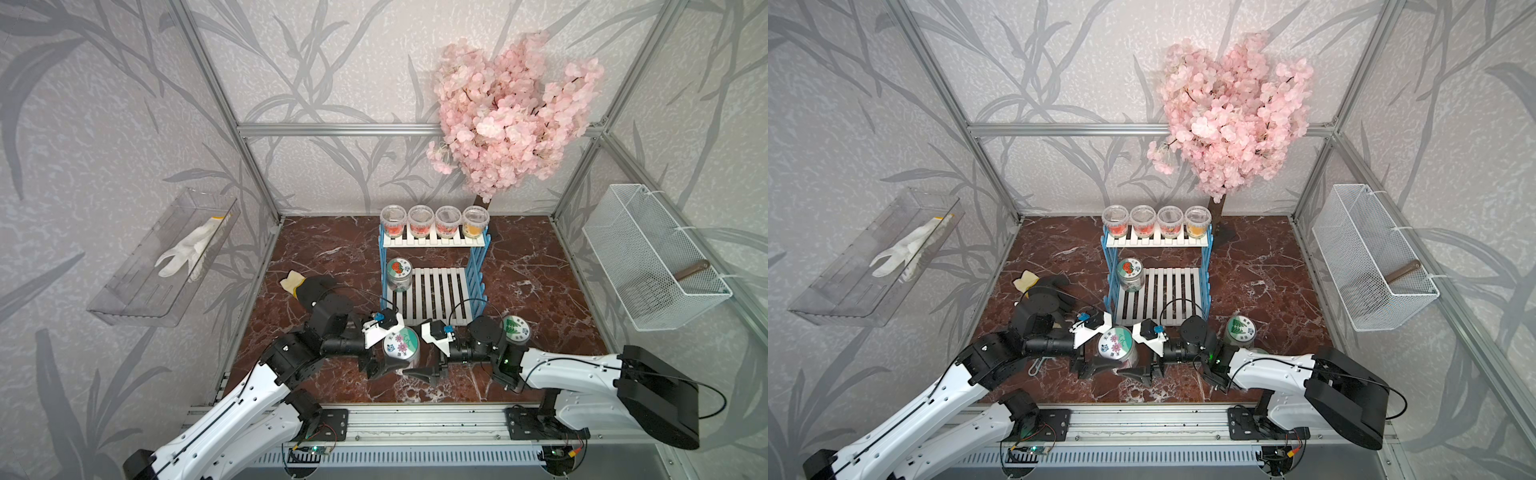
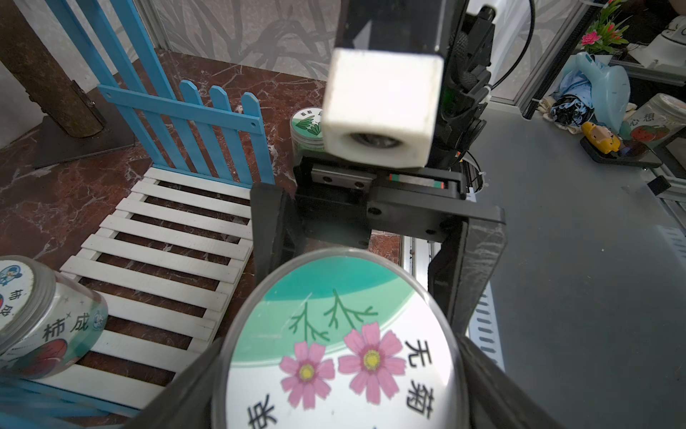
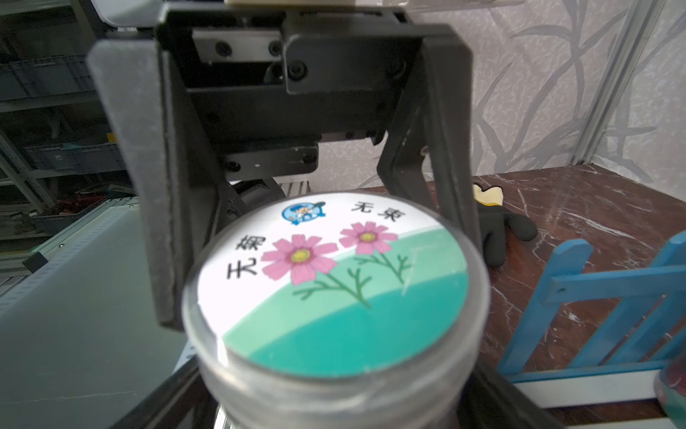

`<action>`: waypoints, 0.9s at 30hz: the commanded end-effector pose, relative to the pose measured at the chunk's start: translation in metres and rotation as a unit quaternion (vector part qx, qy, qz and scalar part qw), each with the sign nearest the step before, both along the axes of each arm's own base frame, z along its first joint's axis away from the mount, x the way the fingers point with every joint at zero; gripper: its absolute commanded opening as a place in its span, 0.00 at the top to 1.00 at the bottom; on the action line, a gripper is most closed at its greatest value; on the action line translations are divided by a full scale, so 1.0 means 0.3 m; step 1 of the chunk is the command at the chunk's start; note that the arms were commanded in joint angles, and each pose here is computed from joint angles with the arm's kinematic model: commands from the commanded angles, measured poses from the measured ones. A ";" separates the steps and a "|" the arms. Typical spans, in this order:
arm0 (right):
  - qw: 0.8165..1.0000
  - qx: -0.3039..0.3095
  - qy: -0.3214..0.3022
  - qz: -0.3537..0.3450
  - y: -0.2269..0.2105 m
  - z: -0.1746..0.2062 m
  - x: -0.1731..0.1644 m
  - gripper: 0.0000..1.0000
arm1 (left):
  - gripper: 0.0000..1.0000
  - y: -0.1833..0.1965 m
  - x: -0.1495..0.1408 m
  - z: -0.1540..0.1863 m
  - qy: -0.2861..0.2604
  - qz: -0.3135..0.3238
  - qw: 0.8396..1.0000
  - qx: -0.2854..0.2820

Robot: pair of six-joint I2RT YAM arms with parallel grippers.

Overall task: Place the seed container on the shelf
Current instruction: Pick up the seed jar at the center of the board.

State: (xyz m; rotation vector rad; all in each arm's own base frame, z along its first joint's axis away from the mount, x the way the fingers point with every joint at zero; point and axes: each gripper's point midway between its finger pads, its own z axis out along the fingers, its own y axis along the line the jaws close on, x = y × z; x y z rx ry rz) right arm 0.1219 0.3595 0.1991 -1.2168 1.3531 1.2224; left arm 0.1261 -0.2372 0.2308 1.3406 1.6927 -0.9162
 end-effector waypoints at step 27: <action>0.999 -0.006 0.043 -0.006 0.030 -0.008 0.020 0.18 | 0.04 0.009 0.026 0.025 -0.025 0.038 0.998 -0.038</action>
